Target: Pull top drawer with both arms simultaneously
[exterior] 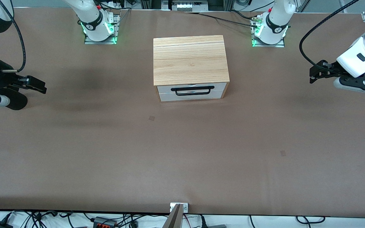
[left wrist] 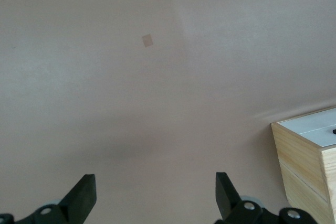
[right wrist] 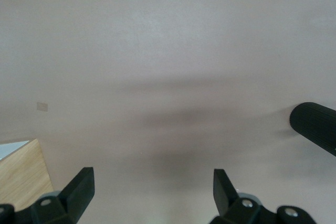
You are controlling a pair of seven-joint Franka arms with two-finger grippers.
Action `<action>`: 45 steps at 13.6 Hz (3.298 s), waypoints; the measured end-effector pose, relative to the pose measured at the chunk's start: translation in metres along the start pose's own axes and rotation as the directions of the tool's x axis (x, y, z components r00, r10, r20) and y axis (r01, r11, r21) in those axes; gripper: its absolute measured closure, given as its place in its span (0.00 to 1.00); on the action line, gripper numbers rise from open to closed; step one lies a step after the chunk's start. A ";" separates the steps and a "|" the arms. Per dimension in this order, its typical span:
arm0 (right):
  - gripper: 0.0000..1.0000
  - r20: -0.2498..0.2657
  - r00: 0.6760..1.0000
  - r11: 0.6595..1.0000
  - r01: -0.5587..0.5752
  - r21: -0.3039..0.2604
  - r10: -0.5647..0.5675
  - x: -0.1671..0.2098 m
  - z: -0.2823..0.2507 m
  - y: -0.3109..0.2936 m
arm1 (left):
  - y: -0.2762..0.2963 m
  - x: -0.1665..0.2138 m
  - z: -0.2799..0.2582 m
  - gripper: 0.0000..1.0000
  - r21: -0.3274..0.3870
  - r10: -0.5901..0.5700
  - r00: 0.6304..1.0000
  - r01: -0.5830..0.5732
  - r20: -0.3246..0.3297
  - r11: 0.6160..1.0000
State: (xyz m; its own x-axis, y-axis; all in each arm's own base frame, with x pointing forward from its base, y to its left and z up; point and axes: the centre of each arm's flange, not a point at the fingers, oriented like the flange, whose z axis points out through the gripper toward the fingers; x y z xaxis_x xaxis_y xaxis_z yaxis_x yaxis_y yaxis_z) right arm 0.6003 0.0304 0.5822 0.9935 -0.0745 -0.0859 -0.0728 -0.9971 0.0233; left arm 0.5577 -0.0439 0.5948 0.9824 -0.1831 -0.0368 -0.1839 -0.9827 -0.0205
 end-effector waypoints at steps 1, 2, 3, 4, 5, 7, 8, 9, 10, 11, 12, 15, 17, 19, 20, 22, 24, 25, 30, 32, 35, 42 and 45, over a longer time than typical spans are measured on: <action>0.00 0.003 1.000 1.000 0.001 0.015 -0.001 0.000 0.001 -0.002 | 0.000 -0.001 0.001 0.00 -0.001 0.000 1.000 0.000 0.010 1.000; 0.00 0.005 1.000 1.000 0.001 0.027 -0.001 0.000 0.001 -0.003 | 0.001 -0.003 0.003 0.00 -0.003 0.002 0.999 -0.002 0.033 1.000; 0.00 0.007 1.000 0.999 0.001 0.033 -0.001 0.001 0.002 -0.004 | 0.002 -0.006 0.006 0.00 -0.008 0.003 0.998 -0.003 0.065 1.000; 0.00 0.007 1.000 0.999 0.001 0.035 -0.002 0.002 0.003 -0.004 | 0.004 -0.010 0.008 0.00 -0.019 0.006 0.995 -0.004 0.095 1.000; 0.00 -0.002 1.000 0.999 0.002 0.040 -0.002 0.005 0.005 -0.006 | 0.007 -0.011 0.010 0.00 -0.038 0.008 0.994 -0.004 0.112 0.999; 0.00 -0.026 1.000 0.997 0.003 0.071 -0.002 0.015 0.013 -0.012 | 0.010 -0.012 0.011 0.00 -0.102 0.006 0.993 0.006 0.121 0.995; 0.00 -0.026 1.000 0.995 0.005 0.095 -0.002 0.019 0.018 -0.017 | 0.009 -0.013 0.013 0.00 -0.145 0.002 0.991 0.018 0.131 0.989; 0.00 -0.021 1.000 0.994 0.006 0.113 -0.003 0.022 0.023 -0.021 | 0.008 -0.015 0.016 0.00 -0.189 0.001 0.989 0.028 0.151 0.982; 0.00 -0.023 1.000 0.992 0.008 0.124 -0.005 0.025 0.027 -0.025 | 0.009 -0.016 0.019 0.00 -0.234 0.004 0.985 0.037 0.172 0.972; 0.00 -0.027 1.000 0.992 0.014 0.128 -0.010 0.028 0.030 -0.030 | 0.011 -0.016 0.024 0.00 -0.274 0.010 0.981 0.044 0.193 0.961; 0.00 -0.028 0.999 0.992 0.024 0.127 -0.020 0.029 0.034 -0.037 | 0.014 -0.013 0.030 0.00 -0.310 0.018 0.977 0.049 0.210 0.949; 0.00 -0.011 0.999 0.991 0.050 0.128 -0.049 0.034 0.049 -0.055 | 0.029 0.002 0.062 0.00 -0.459 0.102 0.964 0.023 0.246 0.888; 0.00 -0.008 0.997 0.985 0.072 0.156 -0.072 0.036 0.056 -0.066 | 0.041 0.016 0.086 0.00 -0.583 0.161 0.958 0.008 0.237 0.813; 0.00 0.024 0.997 0.960 0.059 0.273 -0.068 0.042 0.075 -0.087 | 0.051 0.034 0.109 0.00 -0.689 0.171 0.964 0.017 0.204 0.725; 0.00 0.061 0.996 0.936 0.037 0.349 -0.062 0.050 0.096 -0.098 | 0.054 0.042 0.122 0.00 -0.728 0.170 0.970 0.009 0.173 0.686; 0.00 0.085 0.996 0.894 -0.013 0.448 -0.029 0.069 0.136 -0.113 | 0.062 0.050 0.150 0.00 -0.793 0.146 0.981 0.011 0.125 0.609; 0.00 0.137 0.991 0.810 -0.088 0.579 0.010 0.083 0.168 -0.128 | 0.071 0.049 0.186 0.00 -0.849 0.116 0.990 0.004 0.077 0.528; 0.00 0.148 0.989 0.788 -0.088 0.609 -0.004 0.085 0.181 -0.134 | 0.075 0.046 0.207 0.00 -0.870 0.106 0.993 -0.009 0.050 0.494; 0.00 -0.042 0.974 0.466 0.144 0.873 -0.224 0.085 0.274 -0.175 | 0.085 0.042 0.311 0.00 -0.957 0.044 0.999 -0.041 -0.029 0.288; 0.00 -0.089 0.970 0.353 0.167 0.920 -0.228 0.073 0.308 -0.195 | 0.096 0.039 0.356 0.00 -0.982 -0.013 0.999 -0.046 -0.049 0.185; 0.00 -0.130 0.959 0.213 0.186 0.959 -0.251 0.045 0.347 -0.243 | 0.135 0.022 0.409 0.00 -0.994 -0.055 0.996 -0.060 -0.065 0.092; 0.00 -0.061 0.934 0.071 0.092 0.993 -0.352 -0.008 0.387 -0.317 | 0.183 -0.007 0.439 0.00 -1.000 -0.114 0.993 0.010 0.011 -0.008; 0.16 -0.058 0.920 0.057 0.087 0.995 -0.387 -0.022 0.396 -0.328 | 0.199 -0.018 0.443 0.05 -0.998 -0.128 0.991 0.043 0.048 -0.042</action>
State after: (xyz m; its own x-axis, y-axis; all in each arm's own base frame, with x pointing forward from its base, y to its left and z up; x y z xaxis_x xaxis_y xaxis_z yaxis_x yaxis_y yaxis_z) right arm 0.5676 0.3521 0.1823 0.9475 0.3183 -0.0298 -0.0045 -0.0799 -0.9968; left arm 0.4894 -0.2244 0.1484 0.9952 -0.0546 -0.0816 0.0821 0.0063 0.9966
